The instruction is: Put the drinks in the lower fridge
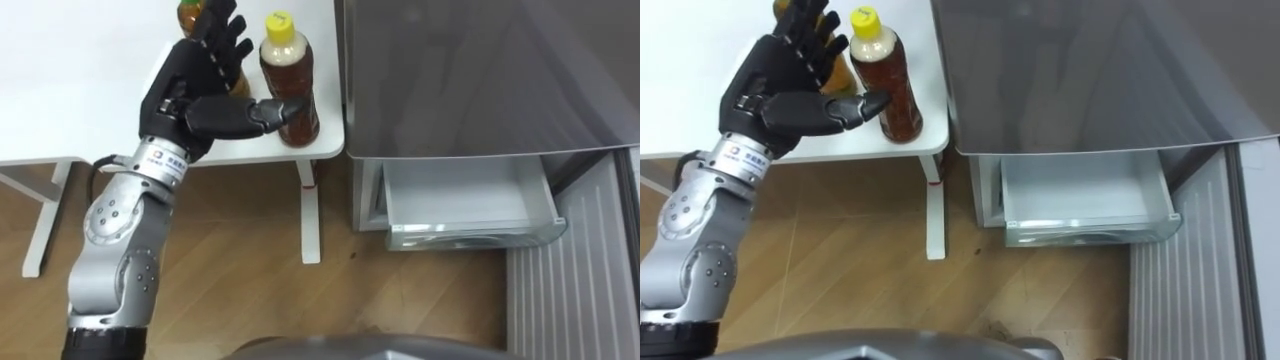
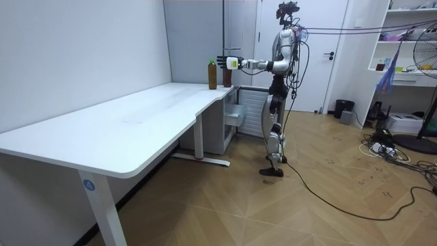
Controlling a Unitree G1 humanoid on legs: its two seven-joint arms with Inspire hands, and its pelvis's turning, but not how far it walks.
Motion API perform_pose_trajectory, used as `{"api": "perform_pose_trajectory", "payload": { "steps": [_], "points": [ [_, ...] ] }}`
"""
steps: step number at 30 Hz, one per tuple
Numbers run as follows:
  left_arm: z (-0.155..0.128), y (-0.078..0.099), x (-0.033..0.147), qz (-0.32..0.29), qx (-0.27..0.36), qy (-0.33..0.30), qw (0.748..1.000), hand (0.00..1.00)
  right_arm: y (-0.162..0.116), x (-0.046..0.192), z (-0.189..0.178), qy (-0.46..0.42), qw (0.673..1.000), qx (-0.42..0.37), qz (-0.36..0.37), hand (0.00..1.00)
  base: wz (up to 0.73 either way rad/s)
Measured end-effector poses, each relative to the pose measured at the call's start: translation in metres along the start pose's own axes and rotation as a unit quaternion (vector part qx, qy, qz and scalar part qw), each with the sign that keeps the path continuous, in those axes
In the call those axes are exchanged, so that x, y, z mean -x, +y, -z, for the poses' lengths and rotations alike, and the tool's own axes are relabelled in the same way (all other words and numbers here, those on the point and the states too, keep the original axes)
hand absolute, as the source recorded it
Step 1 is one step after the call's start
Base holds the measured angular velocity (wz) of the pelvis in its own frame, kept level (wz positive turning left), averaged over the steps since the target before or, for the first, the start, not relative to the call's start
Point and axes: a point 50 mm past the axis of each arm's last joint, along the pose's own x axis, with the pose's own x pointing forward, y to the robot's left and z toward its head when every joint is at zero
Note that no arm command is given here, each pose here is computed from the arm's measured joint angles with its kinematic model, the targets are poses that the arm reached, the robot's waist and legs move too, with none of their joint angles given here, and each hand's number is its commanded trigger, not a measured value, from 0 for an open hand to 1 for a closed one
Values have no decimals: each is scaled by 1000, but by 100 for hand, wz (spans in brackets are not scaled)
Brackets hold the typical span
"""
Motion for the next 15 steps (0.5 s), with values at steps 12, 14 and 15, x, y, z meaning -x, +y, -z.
{"api": "perform_pose_trajectory", "payload": {
  "steps": [12,14,15],
  "points": [
    [8,2,-1,-19,9,16,1000,0,5,0,2,2,1000,0,-4,0,0],
    [9,2,-1,-20,10,18,1000,0,4,0,2,2,1000,0,-3,0,-6],
    [10,2,-1,-20,11,19,1000,0,4,0,0,-2,1000,0,-2,0,-7]
  ]
}}
